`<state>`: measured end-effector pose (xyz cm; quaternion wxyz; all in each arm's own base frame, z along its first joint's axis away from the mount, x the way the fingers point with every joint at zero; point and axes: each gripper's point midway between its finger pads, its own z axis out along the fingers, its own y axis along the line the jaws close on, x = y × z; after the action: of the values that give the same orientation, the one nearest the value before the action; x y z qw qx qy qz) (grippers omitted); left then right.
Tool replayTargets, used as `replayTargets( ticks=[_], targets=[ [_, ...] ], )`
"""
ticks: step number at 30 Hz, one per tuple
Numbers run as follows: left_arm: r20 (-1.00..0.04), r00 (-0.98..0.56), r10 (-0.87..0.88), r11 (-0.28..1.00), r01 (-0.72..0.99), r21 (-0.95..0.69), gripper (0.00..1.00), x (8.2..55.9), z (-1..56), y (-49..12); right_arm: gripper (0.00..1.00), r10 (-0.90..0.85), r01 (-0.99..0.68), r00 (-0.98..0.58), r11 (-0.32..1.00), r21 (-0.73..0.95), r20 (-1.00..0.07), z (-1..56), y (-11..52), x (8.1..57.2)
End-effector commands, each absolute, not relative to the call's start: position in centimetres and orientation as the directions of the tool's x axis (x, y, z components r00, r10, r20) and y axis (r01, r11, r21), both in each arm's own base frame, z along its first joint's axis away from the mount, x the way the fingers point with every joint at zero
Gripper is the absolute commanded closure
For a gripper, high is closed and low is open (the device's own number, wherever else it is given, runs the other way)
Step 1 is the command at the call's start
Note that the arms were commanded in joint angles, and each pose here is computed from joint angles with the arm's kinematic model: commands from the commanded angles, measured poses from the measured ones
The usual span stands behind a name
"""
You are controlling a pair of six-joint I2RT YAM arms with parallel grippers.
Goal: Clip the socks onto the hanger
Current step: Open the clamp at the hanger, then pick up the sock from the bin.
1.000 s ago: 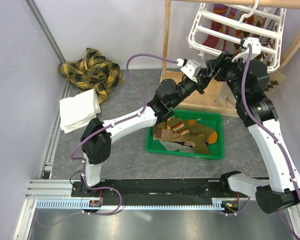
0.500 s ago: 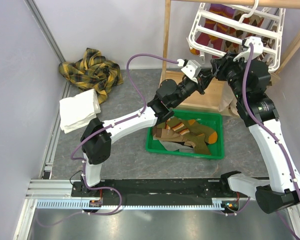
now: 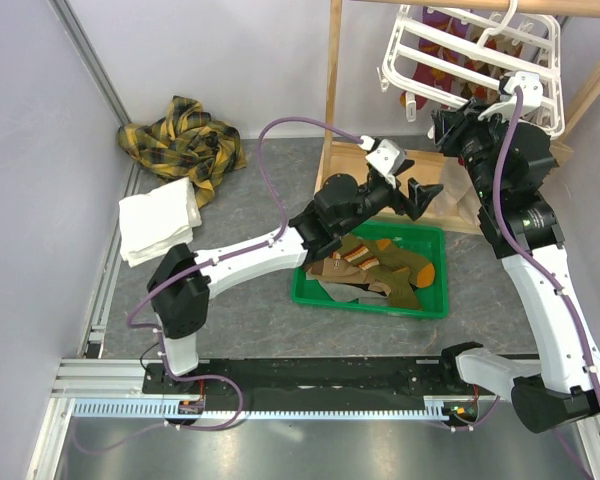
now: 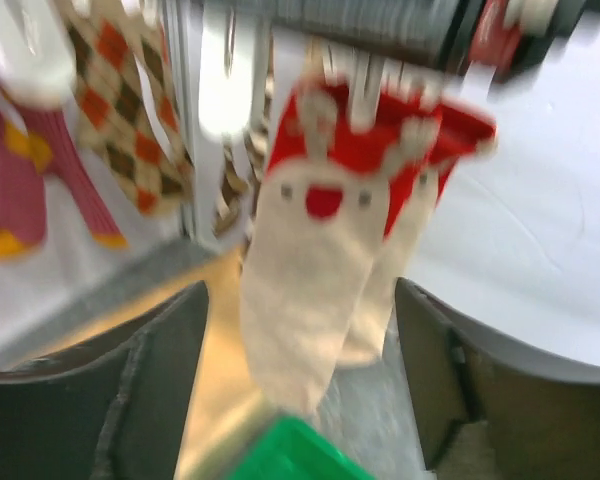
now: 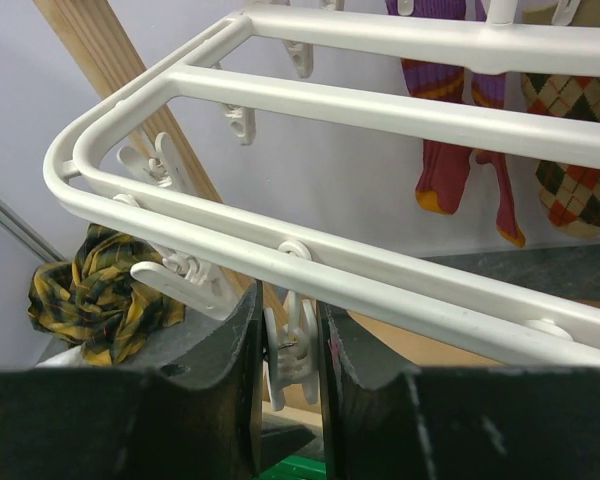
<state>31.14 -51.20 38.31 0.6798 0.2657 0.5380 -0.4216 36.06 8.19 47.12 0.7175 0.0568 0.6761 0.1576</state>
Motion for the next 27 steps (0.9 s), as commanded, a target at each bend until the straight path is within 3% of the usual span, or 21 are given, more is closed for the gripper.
replayTargets(
  ticks=[1, 4, 8, 10, 18, 23, 27],
  targets=[
    [-0.938, -0.030, -0.346, 0.564, 0.792, -0.233, 0.07, 30.5, 40.4, -47.3, 1.00, 0.295, -0.156, 0.046, 0.946, 0.285, -0.954, 47.2, 8.0, 35.4],
    [-0.928, -0.147, -0.344, 0.645, 0.681, -0.347, 0.00, 30.9, 37.9, -44.4, 1.00, 0.287, -0.144, 0.043, 0.950, 0.278, -0.957, 46.8, 7.8, 35.3],
    [-0.873, -0.364, -0.325, 0.772, 0.431, -0.467, 0.00, 31.1, 31.8, -40.7, 1.00, 0.277, -0.138, 0.033, 0.953, 0.270, -0.960, 46.2, 7.7, 35.4],
    [-0.851, -0.446, -0.278, 0.843, 0.312, -0.438, 0.00, 30.8, 28.3, -38.6, 1.00, 0.273, -0.137, 0.026, 0.954, 0.267, -0.962, 45.8, 7.8, 35.5],
    [-0.708, -0.665, -0.237, 0.916, 0.091, -0.392, 0.04, 28.8, 19.5, -37.0, 1.00, 0.263, -0.125, 0.012, 0.957, 0.260, -0.965, 44.8, 7.7, 35.6],
    [-0.647, -0.718, -0.257, 0.925, 0.012, -0.381, 0.23, 29.4, 17.0, -38.9, 1.00, 0.252, -0.118, 0.009, 0.961, 0.249, -0.968, 44.2, 7.6, 35.6],
    [-0.579, -0.776, -0.249, 0.935, -0.036, -0.353, 0.28, 29.2, 14.5, -40.3, 1.00, 0.248, -0.112, 0.011, 0.963, 0.245, -0.969, 44.0, 7.4, 35.5]
  ],
)
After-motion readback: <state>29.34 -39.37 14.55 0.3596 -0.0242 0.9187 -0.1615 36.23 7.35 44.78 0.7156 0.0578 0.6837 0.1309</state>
